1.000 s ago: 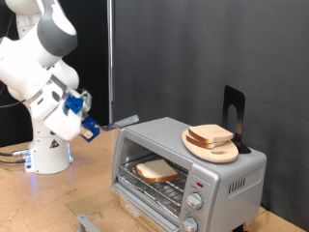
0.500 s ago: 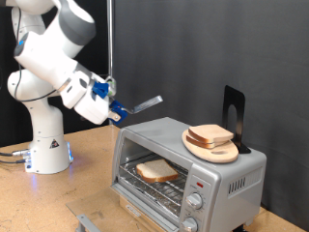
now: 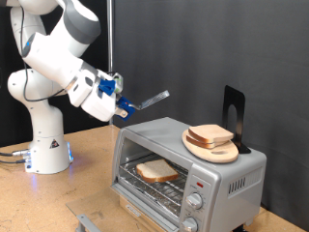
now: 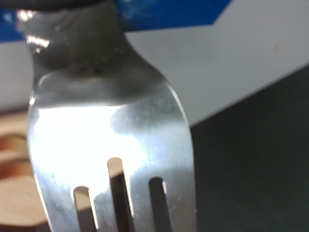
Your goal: Make a piece of toast with the oven
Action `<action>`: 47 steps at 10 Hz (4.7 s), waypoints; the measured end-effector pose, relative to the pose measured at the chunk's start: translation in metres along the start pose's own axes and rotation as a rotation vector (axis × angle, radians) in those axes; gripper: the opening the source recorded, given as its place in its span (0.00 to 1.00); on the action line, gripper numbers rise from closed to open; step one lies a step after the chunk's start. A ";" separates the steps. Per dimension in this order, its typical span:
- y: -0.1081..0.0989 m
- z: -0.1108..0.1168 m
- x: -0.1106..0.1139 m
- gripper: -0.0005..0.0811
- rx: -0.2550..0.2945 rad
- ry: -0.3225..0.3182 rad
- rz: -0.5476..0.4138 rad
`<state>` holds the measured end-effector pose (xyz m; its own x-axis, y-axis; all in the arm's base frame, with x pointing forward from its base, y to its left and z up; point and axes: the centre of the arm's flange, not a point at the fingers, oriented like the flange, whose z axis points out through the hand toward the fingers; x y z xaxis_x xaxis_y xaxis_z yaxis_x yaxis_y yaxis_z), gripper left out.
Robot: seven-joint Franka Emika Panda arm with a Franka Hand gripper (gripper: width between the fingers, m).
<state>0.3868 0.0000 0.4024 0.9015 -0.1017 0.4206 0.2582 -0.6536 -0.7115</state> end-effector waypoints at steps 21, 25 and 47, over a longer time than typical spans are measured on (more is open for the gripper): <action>-0.046 0.130 -0.021 0.80 -0.127 -0.035 -0.064; -0.048 0.130 -0.022 0.84 -0.110 -0.043 -0.064; -0.034 -0.013 0.014 0.84 0.217 -0.269 0.086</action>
<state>0.3860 0.0105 0.4398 0.9748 0.0710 0.2113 0.2194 -0.4733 -0.8531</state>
